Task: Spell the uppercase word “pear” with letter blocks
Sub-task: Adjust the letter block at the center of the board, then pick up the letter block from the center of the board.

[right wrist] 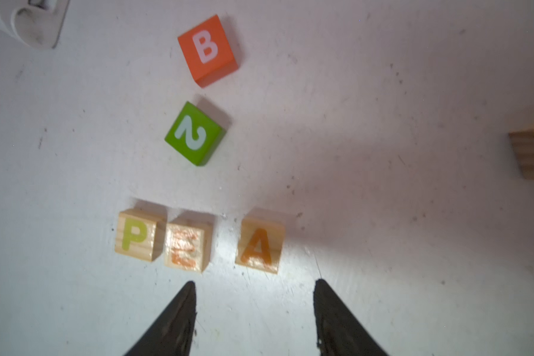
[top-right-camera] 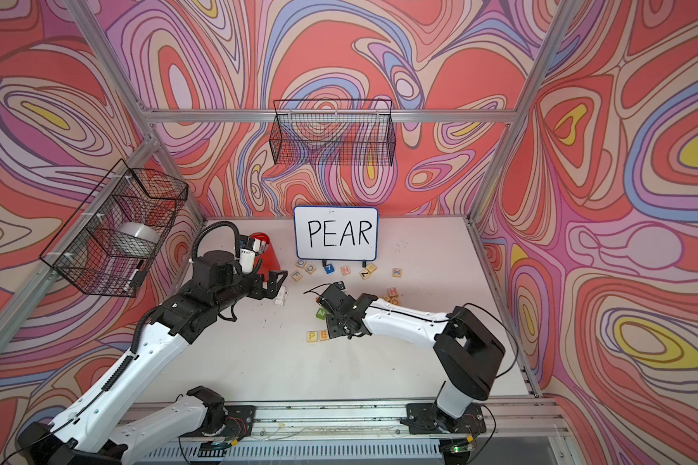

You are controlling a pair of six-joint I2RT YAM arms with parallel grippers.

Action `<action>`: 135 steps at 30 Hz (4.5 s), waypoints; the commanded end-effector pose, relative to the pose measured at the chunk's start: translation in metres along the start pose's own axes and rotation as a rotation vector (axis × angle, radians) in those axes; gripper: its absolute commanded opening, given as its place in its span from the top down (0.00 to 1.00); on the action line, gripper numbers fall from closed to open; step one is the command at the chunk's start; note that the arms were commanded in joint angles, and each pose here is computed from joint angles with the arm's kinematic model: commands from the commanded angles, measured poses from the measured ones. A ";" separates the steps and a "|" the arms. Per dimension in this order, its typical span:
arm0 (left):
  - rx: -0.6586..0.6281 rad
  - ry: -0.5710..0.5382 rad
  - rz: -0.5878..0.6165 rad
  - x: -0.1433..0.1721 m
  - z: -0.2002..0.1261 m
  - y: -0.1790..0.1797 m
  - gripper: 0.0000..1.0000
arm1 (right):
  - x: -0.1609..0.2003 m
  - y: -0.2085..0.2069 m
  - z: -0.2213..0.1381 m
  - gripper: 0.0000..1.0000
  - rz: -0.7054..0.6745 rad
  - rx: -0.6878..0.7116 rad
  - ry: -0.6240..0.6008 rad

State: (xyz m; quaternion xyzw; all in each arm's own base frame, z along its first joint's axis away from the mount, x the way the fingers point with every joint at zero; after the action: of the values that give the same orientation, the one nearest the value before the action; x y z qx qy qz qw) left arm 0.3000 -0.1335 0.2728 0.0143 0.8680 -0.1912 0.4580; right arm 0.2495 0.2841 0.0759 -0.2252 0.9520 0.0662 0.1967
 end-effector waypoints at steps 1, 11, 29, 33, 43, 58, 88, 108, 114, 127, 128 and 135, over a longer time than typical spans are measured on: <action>0.018 -0.035 0.007 -0.011 -0.012 -0.005 0.00 | 0.008 -0.001 0.015 0.38 0.023 0.031 0.064; 0.018 -0.048 0.011 -0.013 -0.016 -0.005 0.00 | 0.016 -0.006 0.038 0.42 0.061 0.082 0.121; 0.014 -0.044 0.012 -0.012 -0.015 -0.004 0.00 | 0.031 -0.004 0.042 0.73 0.153 0.045 0.176; 0.017 -0.047 0.009 -0.012 -0.016 -0.005 0.00 | 0.028 0.000 0.037 0.73 0.154 0.017 0.159; 0.014 -0.048 0.010 -0.012 -0.015 -0.004 0.00 | 0.035 0.016 0.040 0.74 0.115 -0.019 0.173; 0.013 -0.047 0.012 -0.012 -0.015 -0.004 0.00 | 0.033 0.028 0.046 0.74 0.062 -0.028 0.176; 0.011 -0.041 0.012 -0.011 -0.014 -0.004 0.00 | 0.021 0.025 0.043 0.64 0.048 0.010 0.146; 0.009 -0.043 0.013 -0.012 -0.014 -0.004 0.00 | 0.010 0.020 0.030 0.51 0.067 0.027 0.092; 0.008 -0.046 0.013 -0.012 -0.015 -0.004 0.00 | -0.004 0.013 0.013 0.50 0.096 0.061 0.026; 0.007 -0.042 0.016 -0.011 -0.014 -0.003 0.00 | -0.006 -0.096 -0.037 0.43 0.397 0.357 -0.079; 0.008 -0.040 0.018 -0.011 -0.013 -0.003 0.00 | -0.001 -0.106 -0.039 0.42 0.436 0.360 -0.083; 0.029 -0.015 0.017 -0.007 -0.009 -0.007 0.00 | 0.043 -0.168 -0.054 0.34 0.659 0.416 -0.060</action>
State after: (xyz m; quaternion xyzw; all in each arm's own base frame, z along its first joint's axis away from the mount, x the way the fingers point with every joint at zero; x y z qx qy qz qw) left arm 0.2962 -0.1324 0.2801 0.0150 0.8620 -0.1964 0.4671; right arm 0.2819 0.1241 0.1058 0.1039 0.9624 -0.0523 0.2454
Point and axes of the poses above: each gripper's point midway between its finger pads, its own z axis out along the fingers, its own y axis along the line the jaws close on, x = y × z, the point moved 1 cm from there along -z, back along the fingers, and after that the axes turned 12 degrees about -z, right-handed, at the moved point
